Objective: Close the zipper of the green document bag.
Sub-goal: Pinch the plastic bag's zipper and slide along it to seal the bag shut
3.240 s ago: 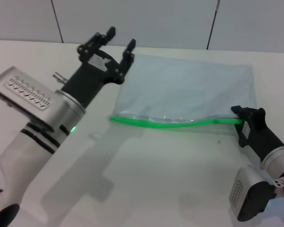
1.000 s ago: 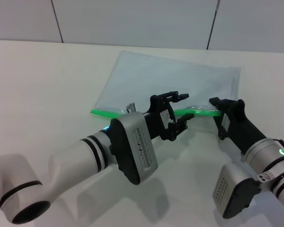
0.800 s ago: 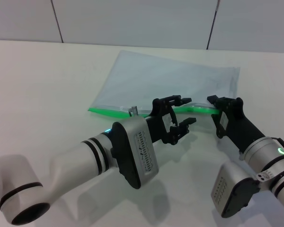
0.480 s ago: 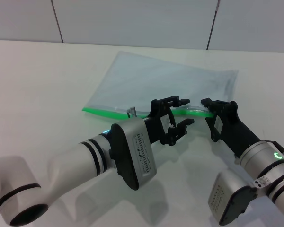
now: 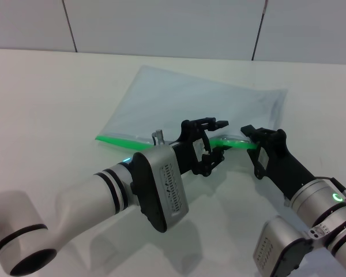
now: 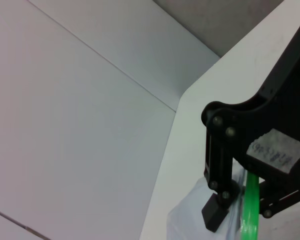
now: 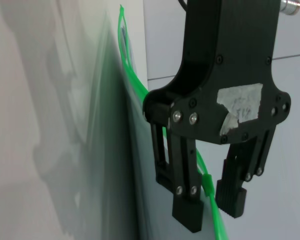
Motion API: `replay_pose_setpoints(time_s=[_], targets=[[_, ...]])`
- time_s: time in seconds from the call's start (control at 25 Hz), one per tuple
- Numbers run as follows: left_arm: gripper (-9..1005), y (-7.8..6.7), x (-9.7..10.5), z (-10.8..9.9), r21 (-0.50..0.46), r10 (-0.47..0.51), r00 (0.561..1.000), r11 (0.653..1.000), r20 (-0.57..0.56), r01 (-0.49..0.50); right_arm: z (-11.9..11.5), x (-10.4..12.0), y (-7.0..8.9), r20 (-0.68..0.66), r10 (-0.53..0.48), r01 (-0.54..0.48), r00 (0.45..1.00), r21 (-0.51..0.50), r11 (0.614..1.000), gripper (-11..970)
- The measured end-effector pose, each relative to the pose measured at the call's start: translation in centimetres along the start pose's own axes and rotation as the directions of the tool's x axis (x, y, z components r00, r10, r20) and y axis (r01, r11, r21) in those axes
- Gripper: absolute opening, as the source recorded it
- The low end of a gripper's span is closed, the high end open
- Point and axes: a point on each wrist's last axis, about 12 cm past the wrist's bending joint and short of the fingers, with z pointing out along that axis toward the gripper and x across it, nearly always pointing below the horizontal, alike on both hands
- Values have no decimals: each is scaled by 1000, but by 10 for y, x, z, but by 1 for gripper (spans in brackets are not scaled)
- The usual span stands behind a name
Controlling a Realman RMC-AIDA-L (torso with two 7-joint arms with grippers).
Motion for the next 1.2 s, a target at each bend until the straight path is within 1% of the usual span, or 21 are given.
replay_pose_setpoints(time_s=[0.28,0.48,0.92,1.2], targets=[[371,-2,-1,-1,1,30,1000,1000,2,-30,0,0,0,1,0,0,1000,1,1000,58],[286,-4,-1,-2,-2,64,998,998,5,-64,0,0,0,0,-1,1,1000,-2,1000,58],[146,-5,-2,-5,-17,67,998,998,14,-67,0,1,1,-2,-3,3,1000,-8,1000,59],[105,-5,-2,-5,-14,64,998,998,10,-64,-1,1,2,1,-9,9,1000,-12,1000,60]])
